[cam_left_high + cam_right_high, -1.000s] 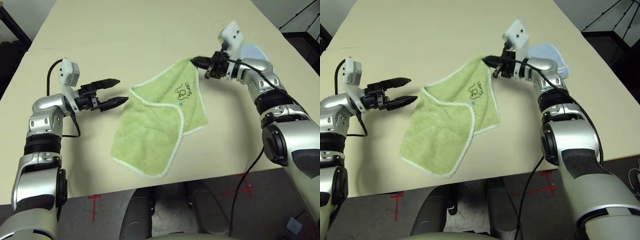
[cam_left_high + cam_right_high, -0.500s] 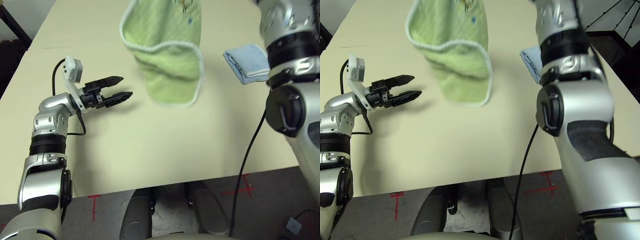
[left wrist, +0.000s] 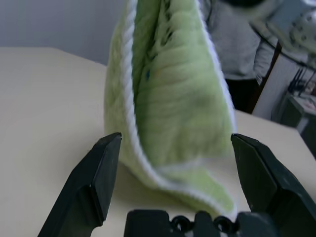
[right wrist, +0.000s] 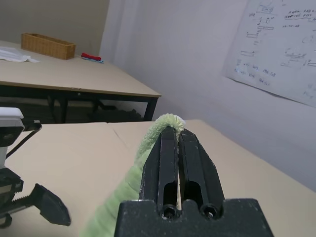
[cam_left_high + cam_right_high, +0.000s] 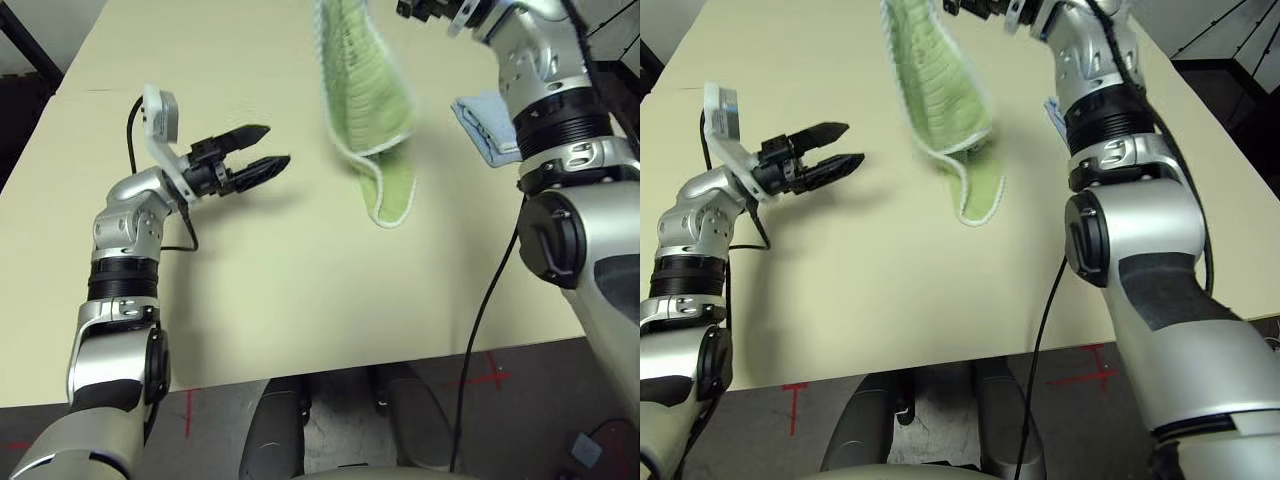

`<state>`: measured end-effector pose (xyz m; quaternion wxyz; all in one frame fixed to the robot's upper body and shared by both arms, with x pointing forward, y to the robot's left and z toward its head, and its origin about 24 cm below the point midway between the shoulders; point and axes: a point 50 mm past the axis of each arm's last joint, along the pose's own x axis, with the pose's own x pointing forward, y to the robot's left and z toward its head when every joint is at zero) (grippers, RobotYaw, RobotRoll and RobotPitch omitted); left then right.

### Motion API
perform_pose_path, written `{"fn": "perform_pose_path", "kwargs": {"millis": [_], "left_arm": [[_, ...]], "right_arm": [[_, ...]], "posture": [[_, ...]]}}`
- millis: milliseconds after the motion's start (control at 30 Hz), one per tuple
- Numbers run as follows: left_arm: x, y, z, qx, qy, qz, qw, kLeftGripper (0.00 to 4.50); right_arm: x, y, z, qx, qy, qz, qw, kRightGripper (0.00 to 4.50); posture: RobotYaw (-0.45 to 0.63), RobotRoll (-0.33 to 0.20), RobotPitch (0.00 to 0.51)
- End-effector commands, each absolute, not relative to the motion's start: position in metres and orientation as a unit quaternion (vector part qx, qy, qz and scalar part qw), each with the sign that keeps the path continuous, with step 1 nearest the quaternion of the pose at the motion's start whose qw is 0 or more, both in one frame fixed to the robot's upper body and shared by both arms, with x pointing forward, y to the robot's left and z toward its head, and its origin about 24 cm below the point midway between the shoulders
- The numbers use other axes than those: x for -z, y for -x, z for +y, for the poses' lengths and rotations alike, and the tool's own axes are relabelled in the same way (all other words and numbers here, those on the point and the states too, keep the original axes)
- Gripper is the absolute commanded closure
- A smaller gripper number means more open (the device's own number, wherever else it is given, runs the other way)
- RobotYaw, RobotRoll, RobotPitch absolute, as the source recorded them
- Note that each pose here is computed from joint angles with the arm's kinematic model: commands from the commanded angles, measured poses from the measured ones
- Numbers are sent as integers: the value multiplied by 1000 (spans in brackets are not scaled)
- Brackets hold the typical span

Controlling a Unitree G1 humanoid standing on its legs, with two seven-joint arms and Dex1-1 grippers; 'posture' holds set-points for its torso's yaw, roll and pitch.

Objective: Fold the towel and set it aside.

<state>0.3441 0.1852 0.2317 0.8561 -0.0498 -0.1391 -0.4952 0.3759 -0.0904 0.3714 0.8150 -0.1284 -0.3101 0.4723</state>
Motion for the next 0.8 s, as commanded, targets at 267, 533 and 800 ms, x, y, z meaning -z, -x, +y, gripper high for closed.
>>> {"fn": "perform_pose_path", "kwargs": {"millis": [267, 533, 800], "left_arm": [[-253, -354, 165, 427, 12, -153, 891, 0], [-238, -370, 181, 389, -25, -138, 911, 0], [-237, -377, 169, 399, -1, -140, 906, 0]], "right_arm": [[-393, -370, -88, -461, 122, -341, 810, 4438], [-413, -361, -126, -453, 137, -378, 796, 4438], [-409, -362, -145, -435, 171, -373, 802, 4438]], "posture": [[10, 0, 227], [-14, 0, 222], [-31, 0, 221]]}}
